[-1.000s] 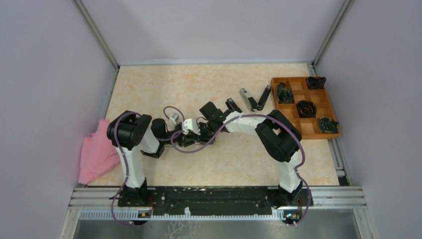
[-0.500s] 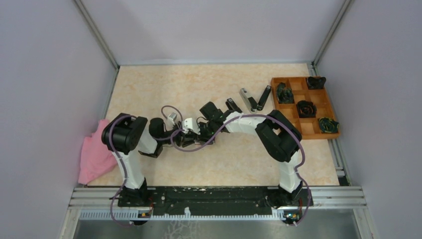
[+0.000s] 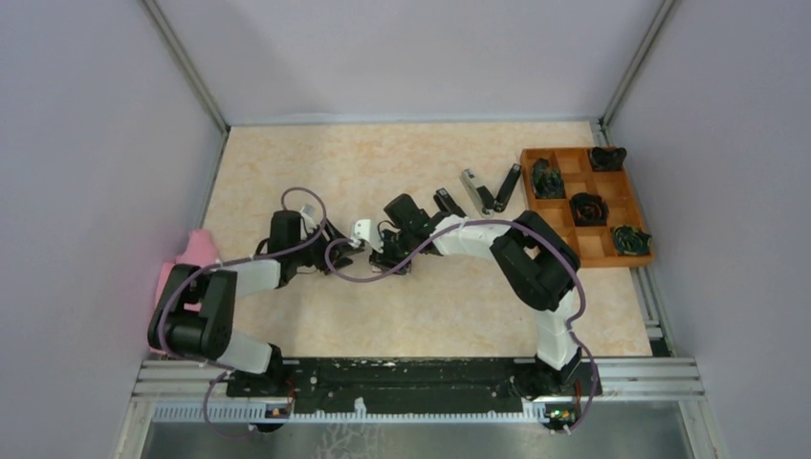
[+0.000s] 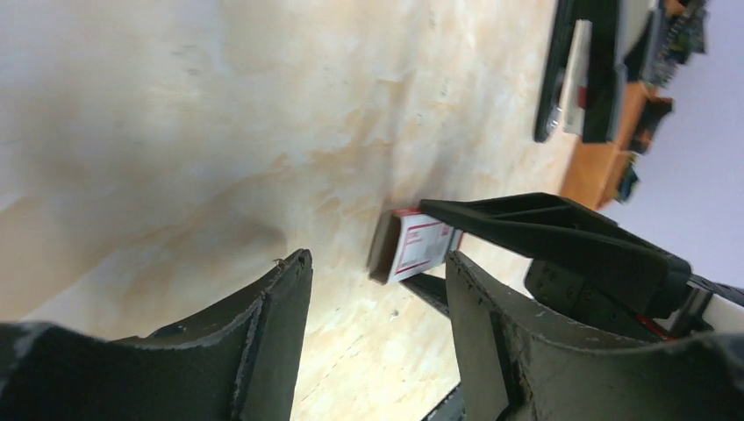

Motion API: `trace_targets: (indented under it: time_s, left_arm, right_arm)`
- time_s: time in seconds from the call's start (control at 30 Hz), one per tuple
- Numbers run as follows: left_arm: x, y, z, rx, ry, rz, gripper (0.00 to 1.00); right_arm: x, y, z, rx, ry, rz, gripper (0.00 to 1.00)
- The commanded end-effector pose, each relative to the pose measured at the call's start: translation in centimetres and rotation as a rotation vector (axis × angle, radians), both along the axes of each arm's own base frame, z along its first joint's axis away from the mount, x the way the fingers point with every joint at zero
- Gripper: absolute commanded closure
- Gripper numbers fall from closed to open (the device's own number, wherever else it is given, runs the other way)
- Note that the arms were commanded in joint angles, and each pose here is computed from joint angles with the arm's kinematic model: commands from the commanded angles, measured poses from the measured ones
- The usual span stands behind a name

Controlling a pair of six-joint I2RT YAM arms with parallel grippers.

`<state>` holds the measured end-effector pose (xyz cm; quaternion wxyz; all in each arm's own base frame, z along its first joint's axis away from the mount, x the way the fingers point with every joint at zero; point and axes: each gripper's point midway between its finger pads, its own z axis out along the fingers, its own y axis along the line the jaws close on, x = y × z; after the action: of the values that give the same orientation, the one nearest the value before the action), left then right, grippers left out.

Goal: Load the staples into the stapler

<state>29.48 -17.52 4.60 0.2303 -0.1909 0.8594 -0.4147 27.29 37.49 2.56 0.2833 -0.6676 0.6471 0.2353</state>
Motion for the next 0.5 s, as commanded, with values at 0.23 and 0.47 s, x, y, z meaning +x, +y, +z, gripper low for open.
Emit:
trace_targets:
  time_s: [0.23, 0.47]
  left_arm:
    - [-0.8, 6.1, -0.2, 0.349, 0.207, 0.195, 0.26]
    - [-1.5, 5.4, -0.6, 0.338, 0.294, 0.180, 0.27]
  right_arm:
    - [2.9, 4.1, 2.6, 0.122, -0.044, -0.236, 0.50]
    - [2.7, 3.2, 5.8, 0.181, -0.061, -0.281, 0.33]
